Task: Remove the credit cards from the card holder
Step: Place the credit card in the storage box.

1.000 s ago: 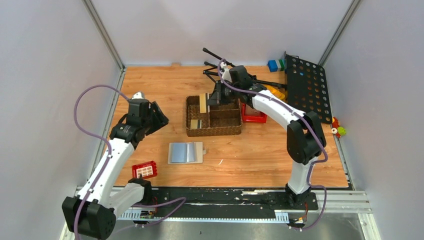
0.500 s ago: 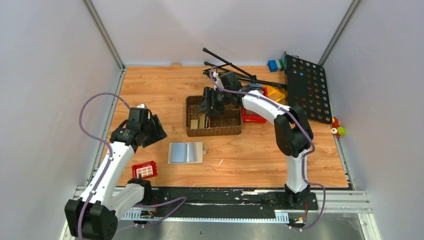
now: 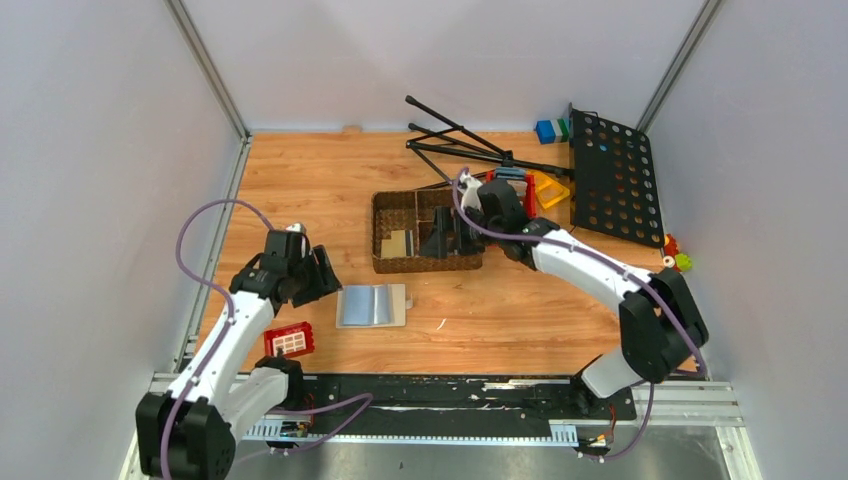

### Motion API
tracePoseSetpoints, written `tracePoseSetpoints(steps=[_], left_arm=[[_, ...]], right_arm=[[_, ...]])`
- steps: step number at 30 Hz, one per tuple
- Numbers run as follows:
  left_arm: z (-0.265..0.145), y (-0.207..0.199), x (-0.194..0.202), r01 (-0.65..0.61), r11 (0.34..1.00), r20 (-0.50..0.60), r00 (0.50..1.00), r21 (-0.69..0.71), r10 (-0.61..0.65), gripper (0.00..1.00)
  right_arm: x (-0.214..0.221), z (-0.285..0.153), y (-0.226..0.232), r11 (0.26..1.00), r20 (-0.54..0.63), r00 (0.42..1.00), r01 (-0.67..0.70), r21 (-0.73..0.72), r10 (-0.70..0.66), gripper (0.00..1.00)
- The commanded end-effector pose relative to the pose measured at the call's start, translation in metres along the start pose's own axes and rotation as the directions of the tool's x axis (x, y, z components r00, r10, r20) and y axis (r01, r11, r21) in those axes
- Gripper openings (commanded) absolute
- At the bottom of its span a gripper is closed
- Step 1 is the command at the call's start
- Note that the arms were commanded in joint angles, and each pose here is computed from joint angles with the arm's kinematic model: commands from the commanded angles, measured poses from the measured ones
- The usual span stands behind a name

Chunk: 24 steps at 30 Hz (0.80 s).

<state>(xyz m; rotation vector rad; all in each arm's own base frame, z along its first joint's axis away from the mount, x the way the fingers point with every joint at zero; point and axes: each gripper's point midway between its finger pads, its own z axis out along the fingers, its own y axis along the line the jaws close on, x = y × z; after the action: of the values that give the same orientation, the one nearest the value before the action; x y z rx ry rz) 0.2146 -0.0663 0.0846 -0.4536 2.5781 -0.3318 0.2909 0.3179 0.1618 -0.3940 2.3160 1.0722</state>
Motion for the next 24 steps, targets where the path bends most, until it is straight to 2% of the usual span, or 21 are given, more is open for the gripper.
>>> tracePoseSetpoints(steps=[1,5,9,16,24], left_arm=[[-0.007,-0.022,-0.005,0.018,0.986,0.102,0.994,0.163,-0.035,0.66],[-0.005,-0.031,0.003,0.064,0.960,0.137,0.985,0.273,-0.104,0.66],[0.002,-0.027,0.010,0.084,0.958,0.135,0.983,0.273,-0.125,0.66],[0.021,-0.029,0.037,0.079,0.950,0.016,0.996,0.302,-0.087,0.67],[0.032,-0.027,0.048,0.055,0.965,-0.036,0.998,0.258,-0.048,0.68]], right_arm=[[0.013,-0.019,0.005,0.995,0.113,0.989,0.097,0.019,-0.099,0.93],[0.038,-0.037,0.014,0.999,0.126,0.991,0.053,0.012,-0.054,0.92],[0.055,-0.054,0.024,0.999,0.092,0.995,0.038,0.017,-0.040,0.91],[0.080,-0.067,0.016,0.997,0.055,0.996,0.071,0.019,-0.072,0.87],[0.093,-0.069,0.023,0.997,0.023,0.998,0.063,-0.042,-0.062,0.86]])
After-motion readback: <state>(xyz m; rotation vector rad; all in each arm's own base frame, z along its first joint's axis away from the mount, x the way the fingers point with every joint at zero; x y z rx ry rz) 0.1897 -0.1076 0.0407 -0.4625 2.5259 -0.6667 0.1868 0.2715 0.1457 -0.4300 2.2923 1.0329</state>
